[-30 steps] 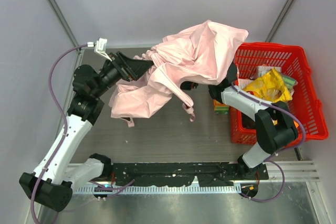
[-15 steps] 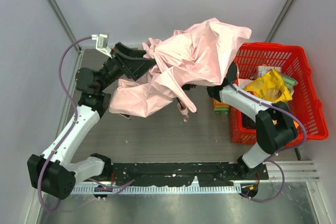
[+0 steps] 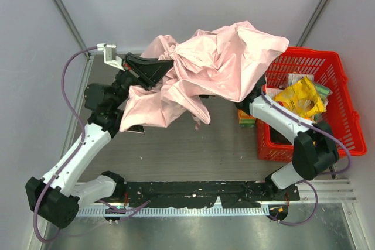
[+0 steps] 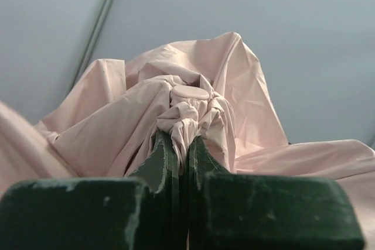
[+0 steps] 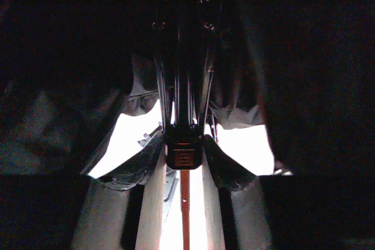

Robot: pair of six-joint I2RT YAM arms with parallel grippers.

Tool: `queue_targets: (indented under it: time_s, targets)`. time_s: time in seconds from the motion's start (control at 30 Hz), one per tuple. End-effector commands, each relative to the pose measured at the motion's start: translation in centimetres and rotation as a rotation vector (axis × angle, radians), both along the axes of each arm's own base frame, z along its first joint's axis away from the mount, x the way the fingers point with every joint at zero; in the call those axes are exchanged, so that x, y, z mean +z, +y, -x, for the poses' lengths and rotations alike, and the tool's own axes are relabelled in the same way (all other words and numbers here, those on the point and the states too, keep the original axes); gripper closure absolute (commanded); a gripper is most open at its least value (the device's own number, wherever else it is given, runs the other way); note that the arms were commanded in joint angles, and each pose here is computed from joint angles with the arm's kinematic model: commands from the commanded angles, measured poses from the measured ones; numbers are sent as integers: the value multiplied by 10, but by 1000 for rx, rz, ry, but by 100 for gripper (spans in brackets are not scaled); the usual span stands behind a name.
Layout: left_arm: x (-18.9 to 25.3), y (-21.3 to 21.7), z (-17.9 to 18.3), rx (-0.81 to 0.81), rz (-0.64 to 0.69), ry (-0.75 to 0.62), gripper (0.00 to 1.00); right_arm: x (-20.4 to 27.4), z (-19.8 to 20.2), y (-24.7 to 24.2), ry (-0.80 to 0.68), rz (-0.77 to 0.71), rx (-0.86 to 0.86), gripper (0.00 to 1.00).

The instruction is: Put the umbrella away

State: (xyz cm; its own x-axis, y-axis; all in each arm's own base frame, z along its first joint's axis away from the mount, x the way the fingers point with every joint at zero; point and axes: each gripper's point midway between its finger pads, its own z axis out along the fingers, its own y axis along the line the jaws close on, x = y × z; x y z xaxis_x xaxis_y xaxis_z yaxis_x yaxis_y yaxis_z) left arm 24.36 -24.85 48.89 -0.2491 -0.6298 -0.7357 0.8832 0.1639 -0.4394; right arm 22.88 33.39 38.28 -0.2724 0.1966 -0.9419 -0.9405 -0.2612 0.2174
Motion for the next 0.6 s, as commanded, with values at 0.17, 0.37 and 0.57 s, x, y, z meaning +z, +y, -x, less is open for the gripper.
queue_targets:
  time_s: [0.17,0.37,0.57]
  targets:
    - [22,22,42,46,87,-39,100,-36,-38,-6,95,54,-390,53]
    - [19,55,32,209,187,106,100,-48,-16,-25,65,9,-431,27]
    - [9,54,28,182,205,216,100,-35,-2,-18,34,-60,-440,30]
